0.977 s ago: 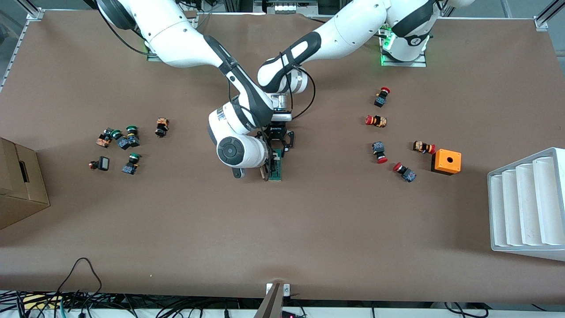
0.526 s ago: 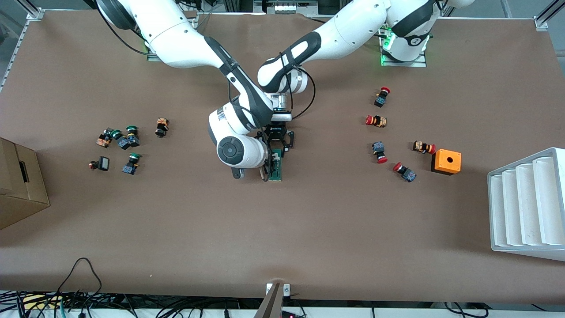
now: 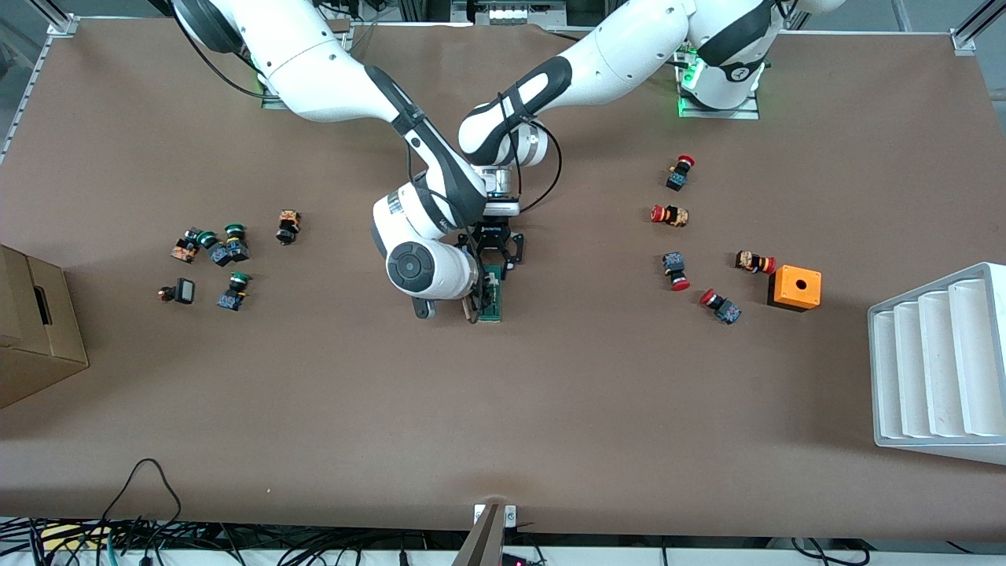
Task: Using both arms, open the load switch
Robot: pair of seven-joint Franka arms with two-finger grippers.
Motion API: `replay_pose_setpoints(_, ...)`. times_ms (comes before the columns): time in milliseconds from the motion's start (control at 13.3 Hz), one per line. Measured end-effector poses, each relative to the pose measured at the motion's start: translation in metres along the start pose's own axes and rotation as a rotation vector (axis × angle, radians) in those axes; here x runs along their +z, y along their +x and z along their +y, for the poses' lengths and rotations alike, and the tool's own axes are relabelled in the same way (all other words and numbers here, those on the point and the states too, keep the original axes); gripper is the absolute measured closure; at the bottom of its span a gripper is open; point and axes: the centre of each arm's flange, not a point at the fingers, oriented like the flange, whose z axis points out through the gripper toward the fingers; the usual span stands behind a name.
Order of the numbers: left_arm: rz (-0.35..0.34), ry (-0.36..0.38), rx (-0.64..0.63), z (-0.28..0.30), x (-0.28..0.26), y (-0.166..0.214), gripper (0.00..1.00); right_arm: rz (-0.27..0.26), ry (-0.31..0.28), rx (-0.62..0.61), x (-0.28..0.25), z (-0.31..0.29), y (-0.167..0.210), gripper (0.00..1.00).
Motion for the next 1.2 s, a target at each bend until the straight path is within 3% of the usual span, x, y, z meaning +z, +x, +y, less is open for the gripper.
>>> replay_pose_setpoints(75, 0.0, 0.0, 0.0, 0.0, 0.0, 0.0, 0.46, -0.002, 0.008, 0.001, -0.006, -0.002, 0.001, 0.84)
replay_pose_setpoints(451, 0.0, 0.0, 0.0, 0.0, 0.0, 0.0, 0.46, -0.01, 0.036, -0.078, -0.076, -0.006, 0.006, 0.37)
replay_pose_setpoints(752, 0.0, 0.0, 0.0, 0.0, 0.0, 0.0, 0.46, 0.025, 0.079, -0.314, -0.154, -0.009, 0.048, 0.01)
replay_pose_setpoints(977, -0.004, -0.03, -0.002, 0.003, 0.006, 0.003, 0.23, 0.044, 0.088, -0.593, -0.215, 0.007, 0.093, 0.01)
replay_pose_setpoints(1128, -0.01, -0.042, -0.006, 0.006, 0.008, 0.004, 0.04, 0.09, 0.047, -0.753, -0.247, 0.033, 0.123, 0.01)
replay_pose_setpoints(1203, -0.011, -0.043, -0.009, 0.007, 0.009, 0.004, 0.0, 0.105, 0.017, -0.827, -0.262, 0.048, 0.137, 0.01)
